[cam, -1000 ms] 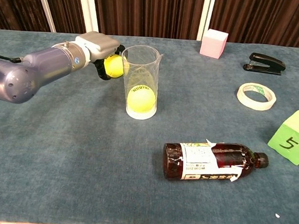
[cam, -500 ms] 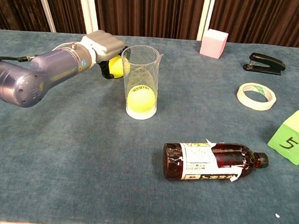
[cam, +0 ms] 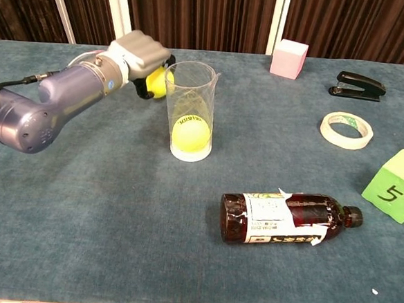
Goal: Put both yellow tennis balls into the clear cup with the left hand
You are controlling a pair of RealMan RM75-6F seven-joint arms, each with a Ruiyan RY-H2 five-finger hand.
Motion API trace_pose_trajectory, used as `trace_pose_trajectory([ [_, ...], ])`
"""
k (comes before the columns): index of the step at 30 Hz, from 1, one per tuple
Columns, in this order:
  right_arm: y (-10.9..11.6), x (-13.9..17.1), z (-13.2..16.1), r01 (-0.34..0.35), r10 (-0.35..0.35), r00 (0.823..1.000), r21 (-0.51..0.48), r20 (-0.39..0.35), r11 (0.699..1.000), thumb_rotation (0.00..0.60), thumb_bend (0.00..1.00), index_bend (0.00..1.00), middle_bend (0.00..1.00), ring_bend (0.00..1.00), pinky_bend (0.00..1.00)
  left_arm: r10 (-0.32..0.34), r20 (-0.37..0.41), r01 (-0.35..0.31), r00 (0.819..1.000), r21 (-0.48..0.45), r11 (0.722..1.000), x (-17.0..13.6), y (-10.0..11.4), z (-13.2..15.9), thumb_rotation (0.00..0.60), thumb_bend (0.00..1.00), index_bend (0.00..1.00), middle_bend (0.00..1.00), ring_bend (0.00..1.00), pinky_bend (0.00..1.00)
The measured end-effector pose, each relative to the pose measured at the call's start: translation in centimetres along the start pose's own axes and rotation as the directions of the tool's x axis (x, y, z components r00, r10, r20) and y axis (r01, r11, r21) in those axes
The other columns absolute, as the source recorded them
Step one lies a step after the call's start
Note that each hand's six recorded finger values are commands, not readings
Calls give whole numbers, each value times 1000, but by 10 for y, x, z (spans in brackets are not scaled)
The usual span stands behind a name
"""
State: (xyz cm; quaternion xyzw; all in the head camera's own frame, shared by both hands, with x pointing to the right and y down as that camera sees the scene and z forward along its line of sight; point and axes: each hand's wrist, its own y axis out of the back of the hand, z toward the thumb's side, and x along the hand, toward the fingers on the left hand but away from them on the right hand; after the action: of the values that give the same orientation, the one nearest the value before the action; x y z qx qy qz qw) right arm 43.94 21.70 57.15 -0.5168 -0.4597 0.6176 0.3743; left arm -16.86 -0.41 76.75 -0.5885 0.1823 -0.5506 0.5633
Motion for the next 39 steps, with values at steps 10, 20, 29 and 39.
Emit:
trace_pose_trajectory([
  [10, 0, -1, 0, -3, 3, 1000, -12, 0, 1000, 600, 351, 90, 0, 0, 0, 157, 29, -153, 987, -105, 983, -2, 40, -10, 600, 396, 458, 509, 501, 797],
  [20, 2, -1, 1, -2, 2, 1000, -34, -8, 999, 600, 352, 90, 0, 0, 0, 281, 130, -234, 951, -291, 928, -46, 103, -8, 600, 390, 455, 507, 502, 797],
  [29, 7, 1, 4, 7, -8, 1000, -58, -20, 998, 600, 352, 90, 0, 0, 0, 364, 149, -311, 920, -288, 906, -118, 173, -34, 600, 390, 455, 509, 503, 797],
  [39, 10, 2, 3, 19, -20, 1000, -65, -13, 998, 600, 351, 90, 0, 0, 0, 279, 149, -228, 949, -289, 930, -148, 165, -47, 600, 380, 451, 502, 503, 797],
])
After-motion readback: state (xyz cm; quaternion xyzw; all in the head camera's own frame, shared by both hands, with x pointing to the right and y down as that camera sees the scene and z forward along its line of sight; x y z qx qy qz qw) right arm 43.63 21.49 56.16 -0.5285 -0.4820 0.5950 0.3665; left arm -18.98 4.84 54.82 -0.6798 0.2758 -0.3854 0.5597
